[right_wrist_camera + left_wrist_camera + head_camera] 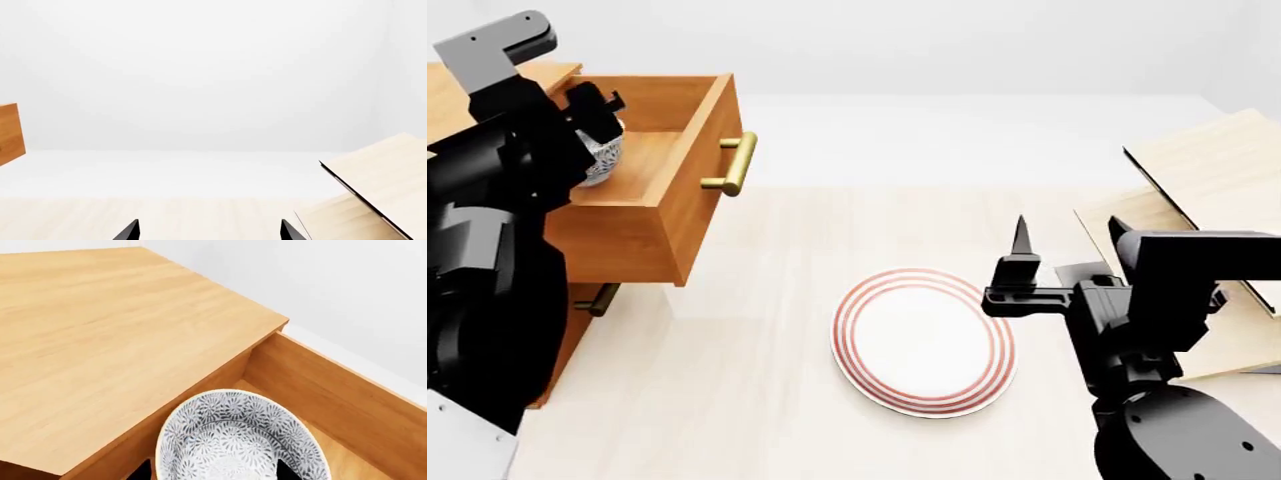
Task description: Open the top drawer of the cabinet and put the bowl in it.
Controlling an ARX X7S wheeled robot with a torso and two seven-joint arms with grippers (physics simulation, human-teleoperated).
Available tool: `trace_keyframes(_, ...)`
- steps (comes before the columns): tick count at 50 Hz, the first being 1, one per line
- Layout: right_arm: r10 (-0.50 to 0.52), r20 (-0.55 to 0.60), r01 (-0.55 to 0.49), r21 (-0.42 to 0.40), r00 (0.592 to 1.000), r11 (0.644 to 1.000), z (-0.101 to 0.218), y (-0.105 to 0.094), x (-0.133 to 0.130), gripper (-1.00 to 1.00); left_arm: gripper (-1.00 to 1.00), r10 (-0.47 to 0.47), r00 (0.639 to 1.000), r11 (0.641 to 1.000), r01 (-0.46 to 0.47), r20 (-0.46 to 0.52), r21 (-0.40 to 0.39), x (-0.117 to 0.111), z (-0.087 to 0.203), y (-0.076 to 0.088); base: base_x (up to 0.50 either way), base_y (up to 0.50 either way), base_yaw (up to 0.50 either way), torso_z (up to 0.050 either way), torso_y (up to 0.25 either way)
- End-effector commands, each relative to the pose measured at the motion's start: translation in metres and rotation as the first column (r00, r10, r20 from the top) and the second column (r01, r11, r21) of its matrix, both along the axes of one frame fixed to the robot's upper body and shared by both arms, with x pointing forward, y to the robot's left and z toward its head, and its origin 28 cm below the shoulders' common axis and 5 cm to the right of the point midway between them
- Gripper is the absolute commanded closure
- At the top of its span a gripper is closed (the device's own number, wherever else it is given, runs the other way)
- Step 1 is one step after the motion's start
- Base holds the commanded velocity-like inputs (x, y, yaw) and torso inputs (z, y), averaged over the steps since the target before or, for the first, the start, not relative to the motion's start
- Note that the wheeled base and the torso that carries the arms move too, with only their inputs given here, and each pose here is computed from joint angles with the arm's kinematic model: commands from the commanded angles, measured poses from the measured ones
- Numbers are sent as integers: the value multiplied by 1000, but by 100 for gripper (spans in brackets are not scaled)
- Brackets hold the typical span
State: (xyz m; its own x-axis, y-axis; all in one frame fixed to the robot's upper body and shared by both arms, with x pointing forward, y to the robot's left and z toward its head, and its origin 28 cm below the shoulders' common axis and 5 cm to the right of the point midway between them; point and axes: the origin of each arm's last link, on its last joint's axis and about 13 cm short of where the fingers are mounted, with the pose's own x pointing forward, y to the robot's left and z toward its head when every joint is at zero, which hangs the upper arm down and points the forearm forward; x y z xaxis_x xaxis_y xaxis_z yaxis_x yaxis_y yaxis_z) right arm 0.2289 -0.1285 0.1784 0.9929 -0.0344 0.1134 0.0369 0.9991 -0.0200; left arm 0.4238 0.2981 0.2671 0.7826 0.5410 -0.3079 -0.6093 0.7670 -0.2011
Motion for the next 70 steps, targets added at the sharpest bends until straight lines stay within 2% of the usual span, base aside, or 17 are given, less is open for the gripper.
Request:
trace_keyframes(1,-1,-1,1,2,1000,1000,-1,0,0,-100,-100,-15,1000,1000,15,21,10,0,9,-1,0,0,0,0,0)
trace_keyframes(9,-1,-2,1,4,1000,1000,-2,0,1,-100,-100,-21,998,999,20,51,25,0,23,0,0,0,0,0,0)
trace_keyframes(15,0,0,0,2,1000,1000,-1,0,1,-100,-100,-57,992,998,53,113,35,-6,48,-1,0,0,0,0,0)
trace_keyframes(26,5,12,-5,-2,1000,1000,3,2,-2,-100,-100,-186,955,982,170,230,88,-41,84,-16,0,0,0,0,0)
trace_keyframes(34,7,42,-7,-5,999,1000,10,2,-8,-100,-100,-290,906,956,257,309,143,-74,97,-26,0,0,0,0,0)
trace_keyframes(41,6,57,-6,-2,998,1000,14,2,-10,-100,-100,-379,852,925,339,361,171,-104,90,-34,0,0,0,0,0)
trace_keyframes(47,9,74,-9,-2,997,1000,17,2,-15,-100,-100,-398,820,917,361,412,167,-129,82,-38,0,0,0,0,0)
trace_keyframes(52,8,92,-9,8,996,1000,19,0,-20,-100,-100,-445,790,896,401,423,193,-151,67,-43,0,0,0,0,0)
trace_keyframes(63,-2,141,0,16,990,1000,27,-3,-37,-100,-100,-528,724,848,473,445,237,-188,38,-44,0,0,0,0,0)
trace_keyframes(70,-6,172,4,9,985,1000,33,-3,-44,-100,-100,-549,695,834,492,463,250,-210,26,-45,0,0,0,0,0)
